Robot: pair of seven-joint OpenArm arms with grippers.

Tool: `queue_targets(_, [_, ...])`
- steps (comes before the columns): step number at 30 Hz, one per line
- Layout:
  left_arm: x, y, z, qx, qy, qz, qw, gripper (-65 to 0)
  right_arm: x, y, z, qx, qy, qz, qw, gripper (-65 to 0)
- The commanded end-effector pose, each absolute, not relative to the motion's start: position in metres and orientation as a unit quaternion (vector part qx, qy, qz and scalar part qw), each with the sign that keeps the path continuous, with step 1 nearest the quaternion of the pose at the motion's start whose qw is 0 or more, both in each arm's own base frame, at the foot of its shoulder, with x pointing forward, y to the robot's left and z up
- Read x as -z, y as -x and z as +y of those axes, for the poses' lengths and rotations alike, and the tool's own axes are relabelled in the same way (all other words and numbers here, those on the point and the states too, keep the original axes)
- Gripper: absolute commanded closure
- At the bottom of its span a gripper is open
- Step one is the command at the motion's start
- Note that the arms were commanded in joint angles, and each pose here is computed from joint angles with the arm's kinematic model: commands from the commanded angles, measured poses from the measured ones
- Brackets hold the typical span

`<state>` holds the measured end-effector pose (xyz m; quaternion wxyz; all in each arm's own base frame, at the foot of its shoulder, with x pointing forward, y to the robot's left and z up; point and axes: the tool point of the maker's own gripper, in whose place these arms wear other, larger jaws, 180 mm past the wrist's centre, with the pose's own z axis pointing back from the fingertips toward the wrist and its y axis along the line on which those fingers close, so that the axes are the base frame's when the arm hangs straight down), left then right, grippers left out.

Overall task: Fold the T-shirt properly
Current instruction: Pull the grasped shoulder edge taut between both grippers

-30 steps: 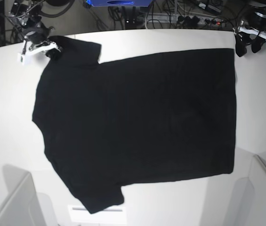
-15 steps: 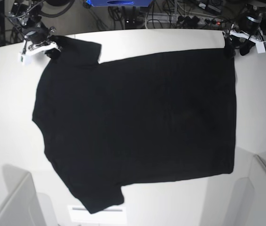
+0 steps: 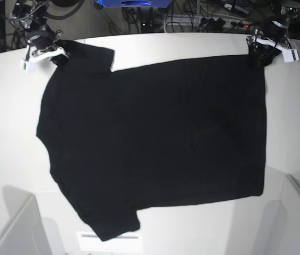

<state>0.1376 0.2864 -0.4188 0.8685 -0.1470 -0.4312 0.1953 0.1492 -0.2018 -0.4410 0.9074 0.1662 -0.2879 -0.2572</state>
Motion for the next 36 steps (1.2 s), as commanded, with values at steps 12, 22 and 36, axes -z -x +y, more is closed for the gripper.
queue_targets(12, [0.417,-0.134,0.290,-0.189,0.141,-0.425,0.874,0.0,0.438,-0.146,-0.205,0.254,-0.160,-0.290,0.909,0.0])
queue_targets(22, [0.415,-0.126,0.297,-0.180,0.131,-0.418,0.881,0.0,0.438,-0.132,-0.208,0.258,-0.154,-0.283,0.911,0.0])
queue_targets(36, [0.403,-0.110,0.296,-0.152,0.123,-0.406,0.893,0.0,0.406,-0.130,-0.206,0.226,-0.138,-0.312,0.912,0.0])
